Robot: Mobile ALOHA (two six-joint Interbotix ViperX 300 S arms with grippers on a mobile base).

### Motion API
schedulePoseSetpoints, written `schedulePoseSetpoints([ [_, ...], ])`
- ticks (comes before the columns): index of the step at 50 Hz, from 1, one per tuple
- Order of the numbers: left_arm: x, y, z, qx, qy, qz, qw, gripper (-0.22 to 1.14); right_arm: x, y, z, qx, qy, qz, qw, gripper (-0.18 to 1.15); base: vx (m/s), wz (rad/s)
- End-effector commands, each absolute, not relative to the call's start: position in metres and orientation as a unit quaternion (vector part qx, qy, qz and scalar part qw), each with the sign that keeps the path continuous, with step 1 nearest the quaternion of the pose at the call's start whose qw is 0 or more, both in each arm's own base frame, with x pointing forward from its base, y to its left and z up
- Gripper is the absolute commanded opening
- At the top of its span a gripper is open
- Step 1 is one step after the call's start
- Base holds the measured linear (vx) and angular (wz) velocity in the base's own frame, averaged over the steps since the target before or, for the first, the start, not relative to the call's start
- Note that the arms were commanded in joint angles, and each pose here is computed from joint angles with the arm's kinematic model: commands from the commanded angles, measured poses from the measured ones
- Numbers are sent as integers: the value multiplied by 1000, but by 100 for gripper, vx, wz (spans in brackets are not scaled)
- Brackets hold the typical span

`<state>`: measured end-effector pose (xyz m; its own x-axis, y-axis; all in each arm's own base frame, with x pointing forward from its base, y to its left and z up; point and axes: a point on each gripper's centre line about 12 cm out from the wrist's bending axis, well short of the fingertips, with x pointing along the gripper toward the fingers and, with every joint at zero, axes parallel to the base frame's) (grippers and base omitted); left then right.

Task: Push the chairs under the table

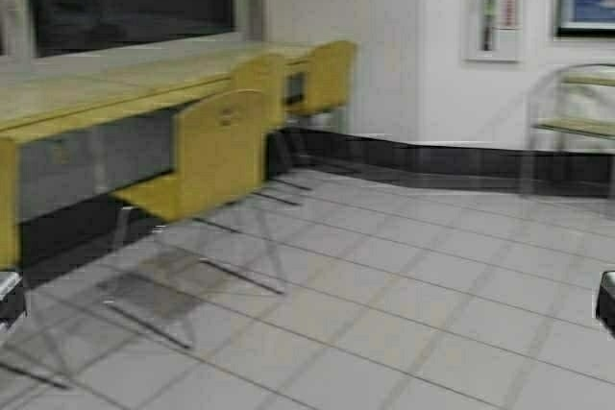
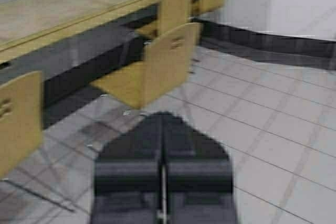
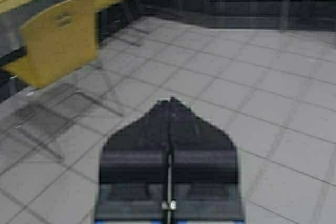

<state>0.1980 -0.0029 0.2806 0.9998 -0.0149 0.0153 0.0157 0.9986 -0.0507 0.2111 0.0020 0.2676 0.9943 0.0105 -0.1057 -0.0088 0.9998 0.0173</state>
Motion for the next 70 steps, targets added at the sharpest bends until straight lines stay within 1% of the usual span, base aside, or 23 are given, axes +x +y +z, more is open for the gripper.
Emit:
schedulePoseSetpoints([
  [1,198,-3,284,-29,-14,-9,999,3,213,2,273,12,47,5,999,4,20,53],
  [27,190,-10,286,-29,-23,-28,999,3,213,2,274,19,45,5,999,4,15,55],
  [52,193,-10,288,-29,-25,-28,999,3,214,2,273,24,48,4,999,4,10,50],
  [70,202,-11,289,-28,-20,-28,999,3,215,2,276,54,46,3,997,4,8,43],
])
